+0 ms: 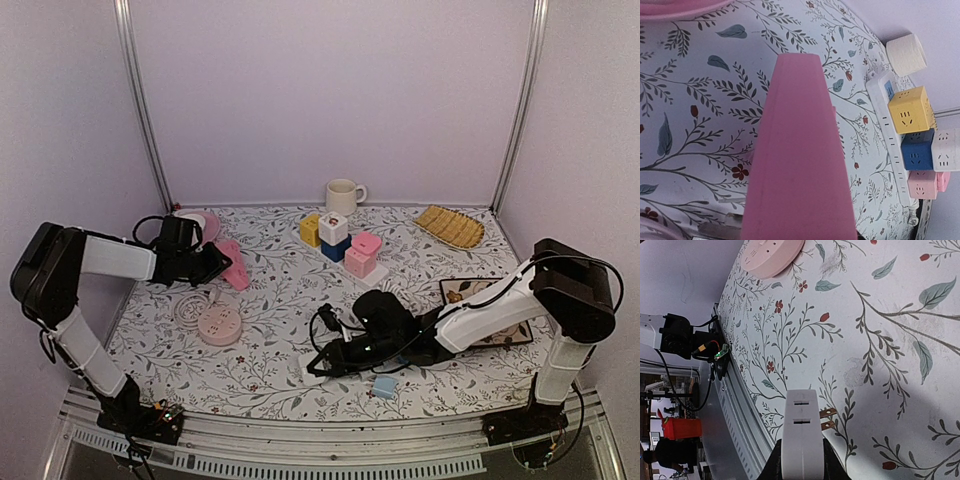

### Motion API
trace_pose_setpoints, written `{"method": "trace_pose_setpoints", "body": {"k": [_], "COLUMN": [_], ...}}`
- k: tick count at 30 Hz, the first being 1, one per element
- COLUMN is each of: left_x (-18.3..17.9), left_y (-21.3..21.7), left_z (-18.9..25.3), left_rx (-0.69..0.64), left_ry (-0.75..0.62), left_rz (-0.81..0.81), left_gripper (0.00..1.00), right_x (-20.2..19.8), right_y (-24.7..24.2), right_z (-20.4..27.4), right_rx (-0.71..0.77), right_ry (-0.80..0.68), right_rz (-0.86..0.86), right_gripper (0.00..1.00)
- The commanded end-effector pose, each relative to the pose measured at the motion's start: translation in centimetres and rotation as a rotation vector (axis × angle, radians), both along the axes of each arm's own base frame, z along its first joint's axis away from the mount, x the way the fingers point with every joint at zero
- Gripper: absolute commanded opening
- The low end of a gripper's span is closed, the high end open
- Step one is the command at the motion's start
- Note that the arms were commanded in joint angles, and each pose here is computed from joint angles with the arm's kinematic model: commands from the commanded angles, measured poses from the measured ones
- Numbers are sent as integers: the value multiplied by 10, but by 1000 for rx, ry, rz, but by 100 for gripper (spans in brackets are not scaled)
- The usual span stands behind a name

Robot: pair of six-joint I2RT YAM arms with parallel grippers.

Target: Pull the plug off the socket

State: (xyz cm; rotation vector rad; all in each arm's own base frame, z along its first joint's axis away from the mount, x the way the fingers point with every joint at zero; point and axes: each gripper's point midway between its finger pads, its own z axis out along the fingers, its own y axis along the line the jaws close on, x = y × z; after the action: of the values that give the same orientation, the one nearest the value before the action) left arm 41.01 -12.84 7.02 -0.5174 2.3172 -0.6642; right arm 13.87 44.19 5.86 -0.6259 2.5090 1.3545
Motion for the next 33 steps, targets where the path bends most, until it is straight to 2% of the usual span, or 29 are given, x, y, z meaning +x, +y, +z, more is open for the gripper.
{"method": "trace_pose_setpoints", "body": {"k": [1, 7, 18, 25, 33], "left_x": [9, 6, 1, -2, -7], "left_y": [2, 6, 14, 15, 12], "left_z": [1, -1, 15, 30, 43], "left_rx": [12, 31, 83, 95, 120], "left_ry": [-21, -17, -54, -90, -116], "left_rz": [-12, -6, -4, -7, -18], "left_gripper": [24, 48, 79, 88, 92], "right_x": [-5, -10, -6, 7, 19], "right_y": [-6, -17, -28, -46, -54], "right_z": [-11, -24, -29, -25, 0], "right_rx": [-23, -59, -110, -181, -180], "right_ry": [32, 56, 30, -43, -128], "right_rz": [-11, -16, -52, -123, -165], "right_gripper": [6, 17, 46, 61, 81]}}
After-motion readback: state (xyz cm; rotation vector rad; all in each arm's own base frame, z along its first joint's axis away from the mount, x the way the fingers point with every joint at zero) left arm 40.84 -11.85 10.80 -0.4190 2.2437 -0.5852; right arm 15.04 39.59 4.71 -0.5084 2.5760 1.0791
